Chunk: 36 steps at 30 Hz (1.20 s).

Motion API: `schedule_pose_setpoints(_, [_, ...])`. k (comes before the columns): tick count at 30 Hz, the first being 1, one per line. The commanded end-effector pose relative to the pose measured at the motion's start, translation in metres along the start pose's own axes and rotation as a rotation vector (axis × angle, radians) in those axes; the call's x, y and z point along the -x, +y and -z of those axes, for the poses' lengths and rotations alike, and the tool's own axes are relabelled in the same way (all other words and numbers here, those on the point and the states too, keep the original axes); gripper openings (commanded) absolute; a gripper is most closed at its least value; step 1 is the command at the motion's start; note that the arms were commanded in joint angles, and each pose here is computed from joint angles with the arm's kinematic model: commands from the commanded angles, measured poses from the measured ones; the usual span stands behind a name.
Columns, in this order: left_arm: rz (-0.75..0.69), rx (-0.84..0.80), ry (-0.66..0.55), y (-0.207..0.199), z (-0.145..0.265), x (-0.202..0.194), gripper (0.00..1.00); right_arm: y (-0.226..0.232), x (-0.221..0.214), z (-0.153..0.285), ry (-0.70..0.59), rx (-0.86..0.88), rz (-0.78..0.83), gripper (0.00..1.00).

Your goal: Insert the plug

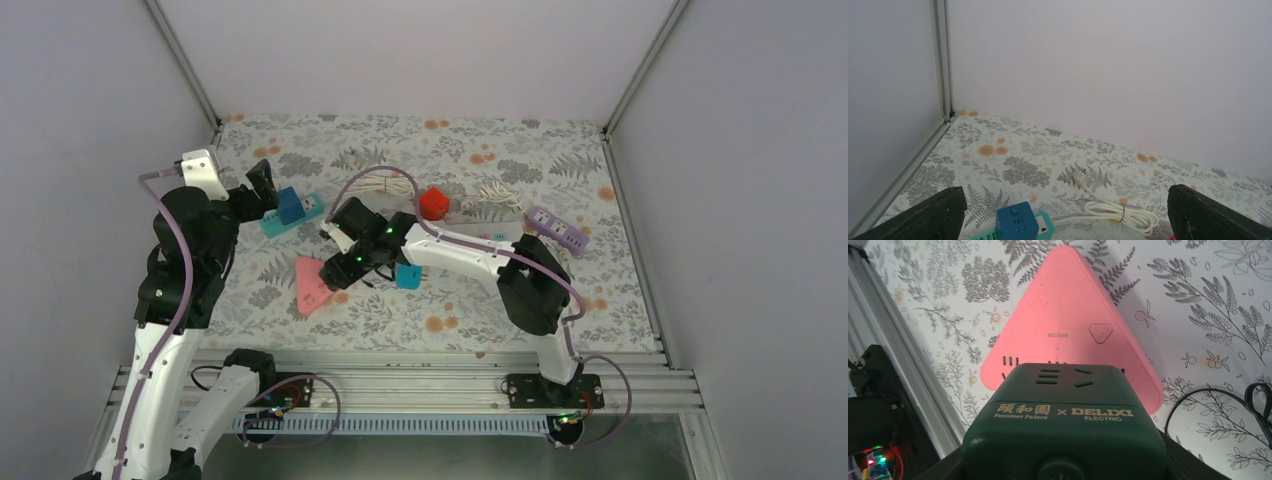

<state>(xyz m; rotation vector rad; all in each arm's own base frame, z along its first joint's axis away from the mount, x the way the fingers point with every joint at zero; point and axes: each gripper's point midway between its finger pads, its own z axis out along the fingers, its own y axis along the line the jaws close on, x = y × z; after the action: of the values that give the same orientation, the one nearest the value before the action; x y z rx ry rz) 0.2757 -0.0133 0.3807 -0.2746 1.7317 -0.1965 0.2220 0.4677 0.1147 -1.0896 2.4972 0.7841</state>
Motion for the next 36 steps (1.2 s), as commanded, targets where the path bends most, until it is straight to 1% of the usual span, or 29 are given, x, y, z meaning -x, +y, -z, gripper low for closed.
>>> schedule_pose_setpoints(1, [-0.011, -0.008, -0.013, -0.001, 0.000, 0.003, 1.00, -0.008, 0.003, -0.002, 0.015, -0.048, -0.020, 0.44])
schedule_pose_setpoints(9, [-0.015, -0.021, -0.004, -0.004, -0.001, 0.002, 1.00, -0.022, 0.004, -0.006, 0.026, -0.122, 0.003, 0.44])
schedule_pose_setpoints(18, [-0.017, -0.020, -0.002, -0.004, -0.001, 0.003, 1.00, -0.024, 0.011, -0.020, 0.027, -0.129, 0.018, 0.44])
schedule_pose_setpoints(32, [-0.021, -0.011, 0.005, -0.002, -0.002, 0.000, 1.00, -0.035, 0.000, -0.019, 0.066, -0.186, 0.012, 0.44])
schedule_pose_setpoints(36, [-0.021, -0.011, 0.008, -0.002, -0.002, -0.001, 1.00, -0.037, -0.008, -0.022, 0.096, -0.187, -0.005, 0.44])
